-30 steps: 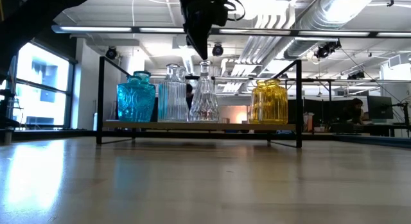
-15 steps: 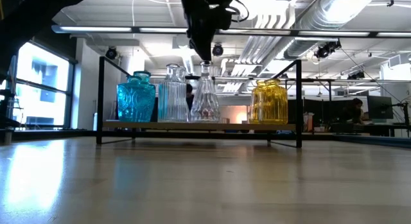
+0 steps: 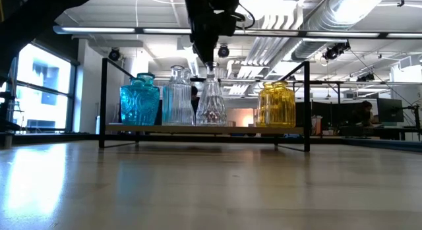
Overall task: Sort vases onto shelf
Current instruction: Put the transparent vase on the shelf
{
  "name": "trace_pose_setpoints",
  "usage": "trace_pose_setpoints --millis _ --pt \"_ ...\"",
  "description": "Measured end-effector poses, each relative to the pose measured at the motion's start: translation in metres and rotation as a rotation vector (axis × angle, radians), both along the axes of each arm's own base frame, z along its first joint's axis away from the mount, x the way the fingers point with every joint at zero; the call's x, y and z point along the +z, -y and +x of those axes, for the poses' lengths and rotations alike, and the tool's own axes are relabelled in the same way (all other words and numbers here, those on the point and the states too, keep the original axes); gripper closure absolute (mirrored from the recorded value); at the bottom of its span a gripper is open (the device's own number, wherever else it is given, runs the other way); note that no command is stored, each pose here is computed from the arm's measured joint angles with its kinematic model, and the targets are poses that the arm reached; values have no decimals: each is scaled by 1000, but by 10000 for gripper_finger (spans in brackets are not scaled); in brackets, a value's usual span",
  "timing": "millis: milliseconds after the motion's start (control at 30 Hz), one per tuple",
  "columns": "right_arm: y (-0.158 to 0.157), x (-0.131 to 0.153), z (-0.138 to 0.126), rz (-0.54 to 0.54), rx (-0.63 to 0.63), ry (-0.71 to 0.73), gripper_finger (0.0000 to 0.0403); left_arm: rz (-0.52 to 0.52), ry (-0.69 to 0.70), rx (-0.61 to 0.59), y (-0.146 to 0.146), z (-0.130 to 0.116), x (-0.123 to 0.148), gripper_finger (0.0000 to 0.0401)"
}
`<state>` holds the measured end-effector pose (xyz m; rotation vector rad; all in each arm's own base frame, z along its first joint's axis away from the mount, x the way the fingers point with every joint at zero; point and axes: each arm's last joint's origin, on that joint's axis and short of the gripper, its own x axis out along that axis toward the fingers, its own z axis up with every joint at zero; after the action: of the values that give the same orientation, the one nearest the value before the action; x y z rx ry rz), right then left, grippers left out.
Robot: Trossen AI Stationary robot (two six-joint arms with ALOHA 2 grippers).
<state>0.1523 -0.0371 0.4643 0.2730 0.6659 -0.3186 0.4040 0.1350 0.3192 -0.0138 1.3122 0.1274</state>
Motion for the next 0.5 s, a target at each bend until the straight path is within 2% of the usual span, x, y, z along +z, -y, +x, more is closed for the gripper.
trace_pose_setpoints --millis 500 --pt "0 0 0 9 -7 2 267 -52 -20 -9 5 -2 -1 401"
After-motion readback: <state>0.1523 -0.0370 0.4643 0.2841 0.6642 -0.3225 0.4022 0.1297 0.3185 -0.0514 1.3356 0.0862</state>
